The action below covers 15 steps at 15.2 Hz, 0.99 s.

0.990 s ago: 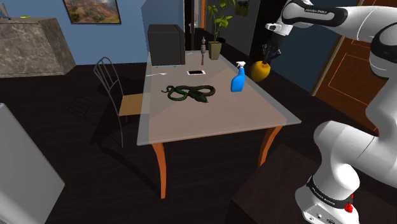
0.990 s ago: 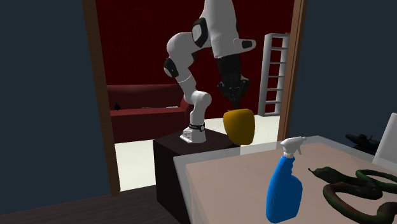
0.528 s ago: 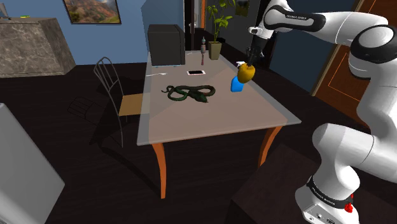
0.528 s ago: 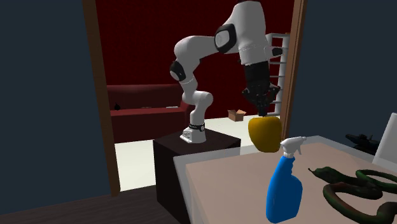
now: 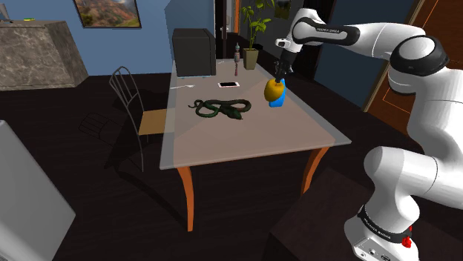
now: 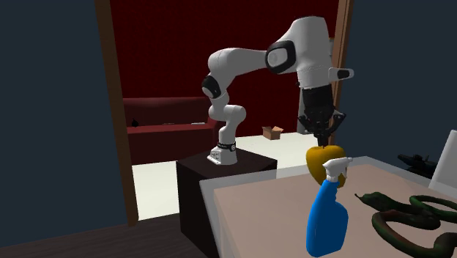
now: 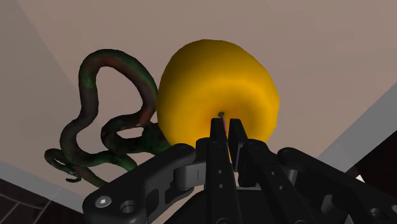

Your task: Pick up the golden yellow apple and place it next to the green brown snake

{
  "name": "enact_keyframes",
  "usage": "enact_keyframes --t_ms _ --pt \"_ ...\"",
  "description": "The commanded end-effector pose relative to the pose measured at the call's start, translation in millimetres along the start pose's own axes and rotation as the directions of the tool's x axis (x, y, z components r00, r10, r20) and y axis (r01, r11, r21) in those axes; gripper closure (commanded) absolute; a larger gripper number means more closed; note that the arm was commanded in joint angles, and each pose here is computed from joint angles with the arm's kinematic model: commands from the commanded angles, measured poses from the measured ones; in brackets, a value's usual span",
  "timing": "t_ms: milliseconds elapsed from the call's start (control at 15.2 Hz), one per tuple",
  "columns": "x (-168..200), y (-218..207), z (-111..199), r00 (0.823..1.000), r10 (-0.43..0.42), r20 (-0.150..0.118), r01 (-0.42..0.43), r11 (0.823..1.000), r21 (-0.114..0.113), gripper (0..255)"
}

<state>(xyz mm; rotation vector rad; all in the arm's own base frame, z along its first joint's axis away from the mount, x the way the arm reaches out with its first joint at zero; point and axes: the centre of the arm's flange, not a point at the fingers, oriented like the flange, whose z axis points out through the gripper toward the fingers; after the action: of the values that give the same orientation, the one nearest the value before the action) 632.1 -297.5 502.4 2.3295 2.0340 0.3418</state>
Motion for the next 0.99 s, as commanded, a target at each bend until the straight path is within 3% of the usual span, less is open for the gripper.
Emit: enact_keyframes --t_ms 0,924 --pt "0.1 -1.7 10.6 1.000 0.000 0.000 0.000 1.000 -0.001 255" --pt "-10.6 -14.0 82.7 1.000 0.000 0.000 0.000 1.000 -0.001 255"
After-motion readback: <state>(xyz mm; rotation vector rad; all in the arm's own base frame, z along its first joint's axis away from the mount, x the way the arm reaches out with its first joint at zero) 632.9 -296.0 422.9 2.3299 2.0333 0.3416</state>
